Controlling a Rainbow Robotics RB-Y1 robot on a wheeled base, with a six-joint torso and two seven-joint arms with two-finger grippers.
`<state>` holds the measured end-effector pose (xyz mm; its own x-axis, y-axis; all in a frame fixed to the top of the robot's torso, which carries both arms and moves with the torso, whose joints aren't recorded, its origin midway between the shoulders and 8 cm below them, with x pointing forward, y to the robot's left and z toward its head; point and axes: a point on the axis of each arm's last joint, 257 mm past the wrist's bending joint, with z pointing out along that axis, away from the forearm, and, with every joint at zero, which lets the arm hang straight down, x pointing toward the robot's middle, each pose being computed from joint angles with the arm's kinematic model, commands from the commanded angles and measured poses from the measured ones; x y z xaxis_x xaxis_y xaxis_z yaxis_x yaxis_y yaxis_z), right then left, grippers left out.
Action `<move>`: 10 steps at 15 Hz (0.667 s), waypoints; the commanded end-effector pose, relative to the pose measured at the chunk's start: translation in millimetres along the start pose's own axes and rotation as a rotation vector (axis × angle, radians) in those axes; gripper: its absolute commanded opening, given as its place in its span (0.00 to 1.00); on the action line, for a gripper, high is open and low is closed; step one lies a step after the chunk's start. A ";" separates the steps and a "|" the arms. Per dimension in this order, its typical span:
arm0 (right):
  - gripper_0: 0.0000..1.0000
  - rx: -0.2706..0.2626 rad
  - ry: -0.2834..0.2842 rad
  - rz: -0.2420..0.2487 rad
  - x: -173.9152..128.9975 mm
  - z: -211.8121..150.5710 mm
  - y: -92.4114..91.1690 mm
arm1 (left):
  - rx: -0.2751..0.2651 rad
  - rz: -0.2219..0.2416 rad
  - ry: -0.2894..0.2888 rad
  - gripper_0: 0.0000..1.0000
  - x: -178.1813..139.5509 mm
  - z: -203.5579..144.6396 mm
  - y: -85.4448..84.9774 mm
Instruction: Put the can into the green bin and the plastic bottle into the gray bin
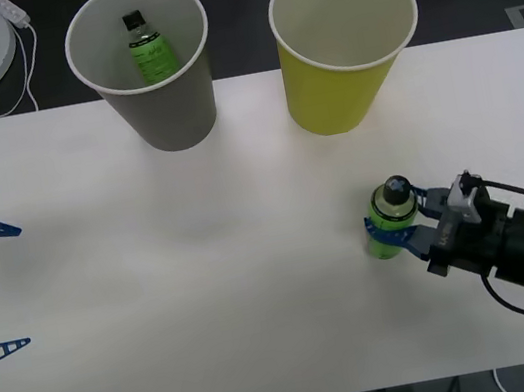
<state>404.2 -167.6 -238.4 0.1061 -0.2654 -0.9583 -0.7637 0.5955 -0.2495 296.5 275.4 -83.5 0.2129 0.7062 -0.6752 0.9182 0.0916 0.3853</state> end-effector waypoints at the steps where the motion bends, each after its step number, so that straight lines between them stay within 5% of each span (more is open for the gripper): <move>1: 0.00 -0.010 -0.009 0.007 -8.1 -3.4 2.2 | 0.000 0.000 0.000 1.00 0.0 0.0 0.0; 6: 0.00 -0.018 -0.035 -0.010 -32.4 -11.3 1.9 | 0.000 0.000 0.000 1.00 0.0 0.0 0.0; 10: 0.00 0.031 -0.015 -0.024 -53.6 -20.0 -2.2 | 0.000 0.000 0.000 1.00 0.0 0.0 0.0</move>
<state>388.7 -168.8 -187.5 0.1394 -0.2657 -0.9539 -0.7479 0.6031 -0.2772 296.5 275.4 -83.5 0.2129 0.7062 -0.6752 0.9182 0.0916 0.3853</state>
